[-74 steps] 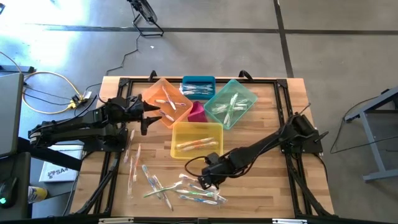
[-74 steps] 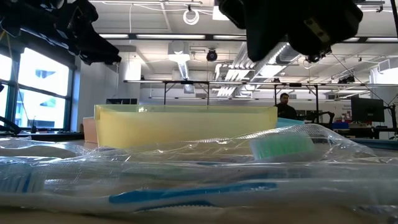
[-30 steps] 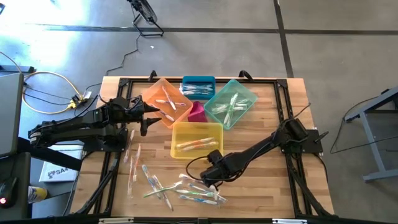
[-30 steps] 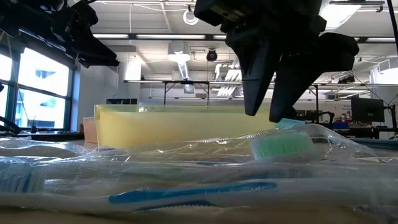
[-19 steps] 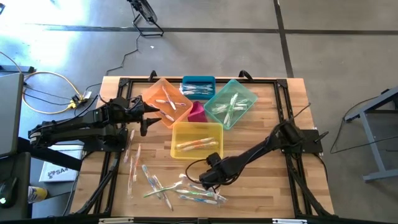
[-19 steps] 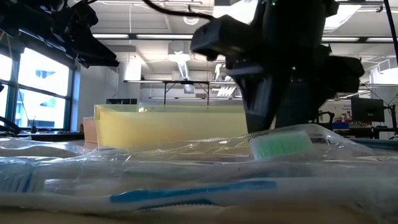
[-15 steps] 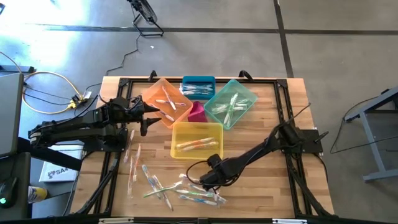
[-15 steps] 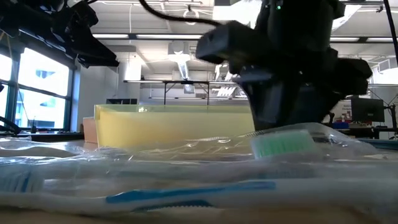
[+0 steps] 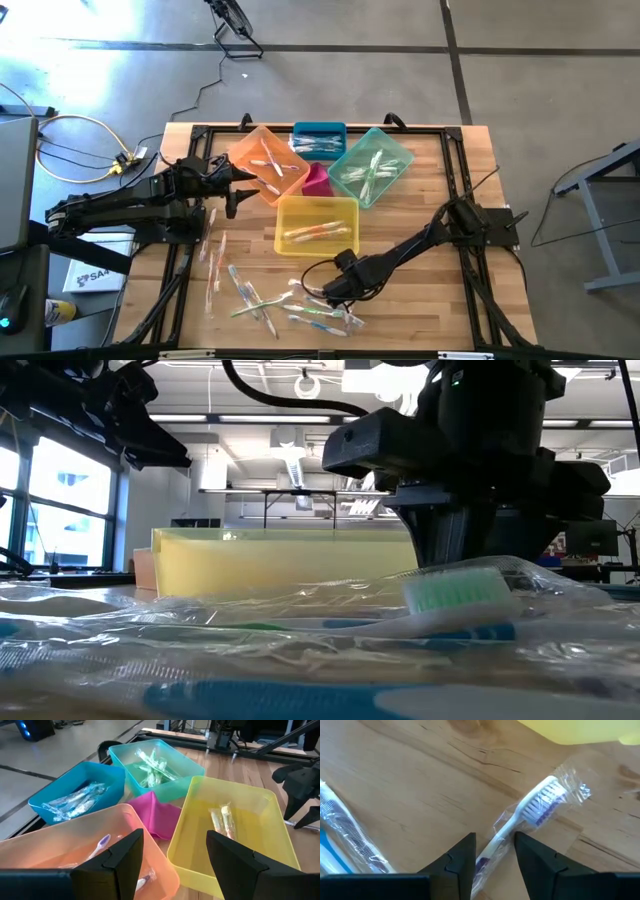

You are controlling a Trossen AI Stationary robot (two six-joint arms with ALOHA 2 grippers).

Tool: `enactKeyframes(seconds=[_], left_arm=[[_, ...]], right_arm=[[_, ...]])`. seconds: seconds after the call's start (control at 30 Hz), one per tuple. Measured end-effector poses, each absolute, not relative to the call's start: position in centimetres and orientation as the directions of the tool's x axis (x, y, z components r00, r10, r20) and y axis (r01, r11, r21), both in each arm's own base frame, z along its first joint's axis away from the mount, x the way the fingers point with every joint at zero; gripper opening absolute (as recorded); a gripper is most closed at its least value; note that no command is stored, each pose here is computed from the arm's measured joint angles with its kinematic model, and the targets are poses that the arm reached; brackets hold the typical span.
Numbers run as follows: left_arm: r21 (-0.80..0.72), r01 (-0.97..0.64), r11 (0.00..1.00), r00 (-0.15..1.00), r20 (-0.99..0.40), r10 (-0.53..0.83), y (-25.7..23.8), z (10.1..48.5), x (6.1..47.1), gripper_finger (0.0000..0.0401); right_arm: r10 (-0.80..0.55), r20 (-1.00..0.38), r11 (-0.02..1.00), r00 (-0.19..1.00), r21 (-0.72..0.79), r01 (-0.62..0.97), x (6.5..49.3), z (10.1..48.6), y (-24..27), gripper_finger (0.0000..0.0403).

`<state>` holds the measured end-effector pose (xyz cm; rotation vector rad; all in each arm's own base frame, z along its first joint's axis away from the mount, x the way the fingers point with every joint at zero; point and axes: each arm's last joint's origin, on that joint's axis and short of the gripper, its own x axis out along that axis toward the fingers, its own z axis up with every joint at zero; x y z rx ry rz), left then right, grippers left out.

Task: Pick & Place Toothbrushes
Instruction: Put the purple toothbrush into the orange bin

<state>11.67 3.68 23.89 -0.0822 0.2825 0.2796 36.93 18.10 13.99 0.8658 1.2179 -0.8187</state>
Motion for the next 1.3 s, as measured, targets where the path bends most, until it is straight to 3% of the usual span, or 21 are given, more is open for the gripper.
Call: enactKeyframes(seconds=[0.37,0.77,1.3], left_arm=[[-0.045,-0.284,0.958,0.922,-0.286,0.26,3.7,23.9,11.7,0.0211],[-0.045,-0.285,0.957,0.916,-0.308,0.258,3.7,23.7,11.6,0.0211],[-0.045,-0.285,0.957,0.916,-0.308,0.258,3.7,23.7,11.6,0.0211]], right_arm=[[-0.086,-0.989,0.457,0.119,0.067,0.887,36.5,13.9,17.9,0.0014],[-0.077,-0.989,0.496,0.125,0.071,0.865,36.2,14.8,17.7,0.0004],[-0.192,-0.918,0.577,0.348,0.181,0.797,36.3,20.0,16.2,0.0003]])
